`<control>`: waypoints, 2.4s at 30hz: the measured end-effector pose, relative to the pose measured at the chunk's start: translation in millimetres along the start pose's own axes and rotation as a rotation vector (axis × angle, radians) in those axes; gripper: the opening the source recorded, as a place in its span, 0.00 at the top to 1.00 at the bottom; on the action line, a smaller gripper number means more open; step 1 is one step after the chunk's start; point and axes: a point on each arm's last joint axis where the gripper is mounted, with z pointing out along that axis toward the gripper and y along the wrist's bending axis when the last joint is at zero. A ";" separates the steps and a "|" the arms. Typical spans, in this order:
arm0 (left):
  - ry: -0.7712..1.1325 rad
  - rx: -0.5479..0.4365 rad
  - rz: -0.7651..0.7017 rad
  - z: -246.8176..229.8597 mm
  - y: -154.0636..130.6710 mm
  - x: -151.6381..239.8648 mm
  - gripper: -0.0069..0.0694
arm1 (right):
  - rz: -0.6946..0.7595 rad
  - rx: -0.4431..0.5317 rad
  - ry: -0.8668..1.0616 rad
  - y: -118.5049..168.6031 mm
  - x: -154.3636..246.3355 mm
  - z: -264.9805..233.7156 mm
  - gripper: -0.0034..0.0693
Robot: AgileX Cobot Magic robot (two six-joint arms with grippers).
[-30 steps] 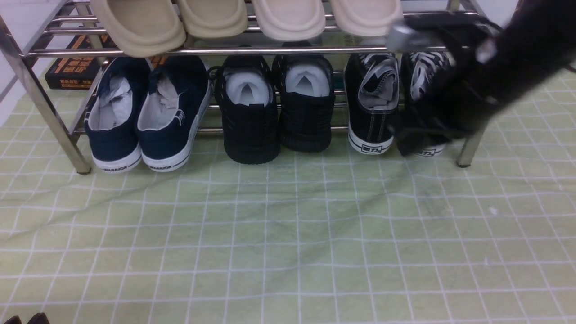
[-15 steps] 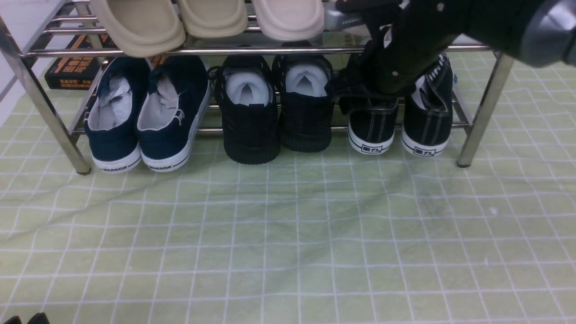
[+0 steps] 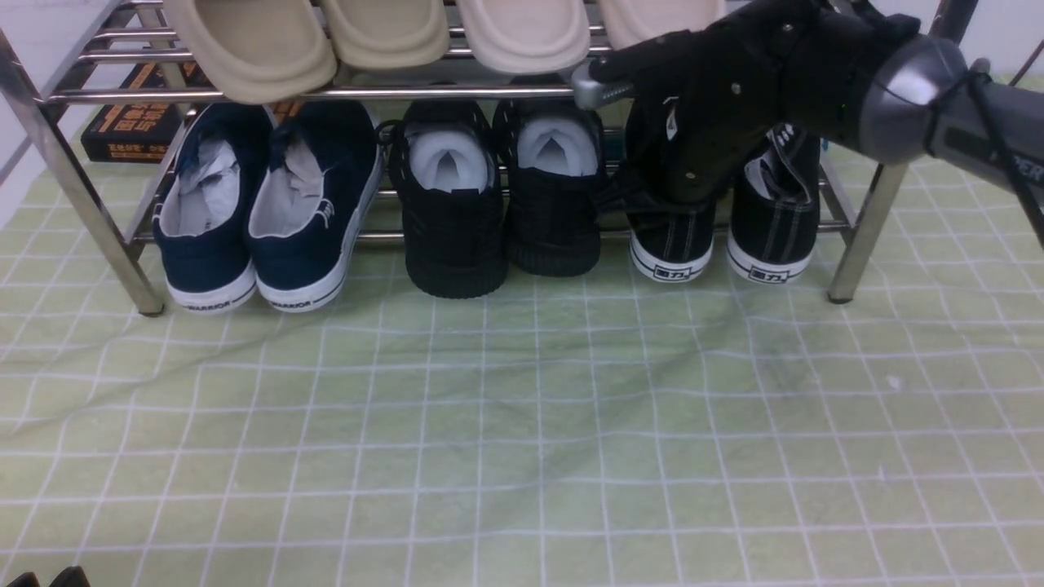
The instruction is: Take the shoes off the shelf with your hand from the green coffee tablecloth.
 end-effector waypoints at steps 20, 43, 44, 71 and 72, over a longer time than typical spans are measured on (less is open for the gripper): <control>0.000 0.000 0.001 0.0 0.0 0.0 0.59 | 0.093 -0.187 0.180 5.5 15.5 -134.9 0.95; 0.000 0.000 0.001 0.0 0.0 0.0 0.59 | -0.034 -0.321 0.417 98.4 147.7 -177.2 0.93; 0.000 0.000 0.001 0.0 0.0 0.0 0.59 | -0.029 -0.302 0.401 102.7 147.1 -171.2 0.93; 0.000 0.000 0.001 0.0 0.0 0.0 0.59 | 0.141 -0.145 0.353 137.7 148.7 -51.5 0.81; 0.000 0.000 0.001 0.0 0.0 0.0 0.59 | 0.144 -0.144 0.353 137.7 148.7 -51.3 0.77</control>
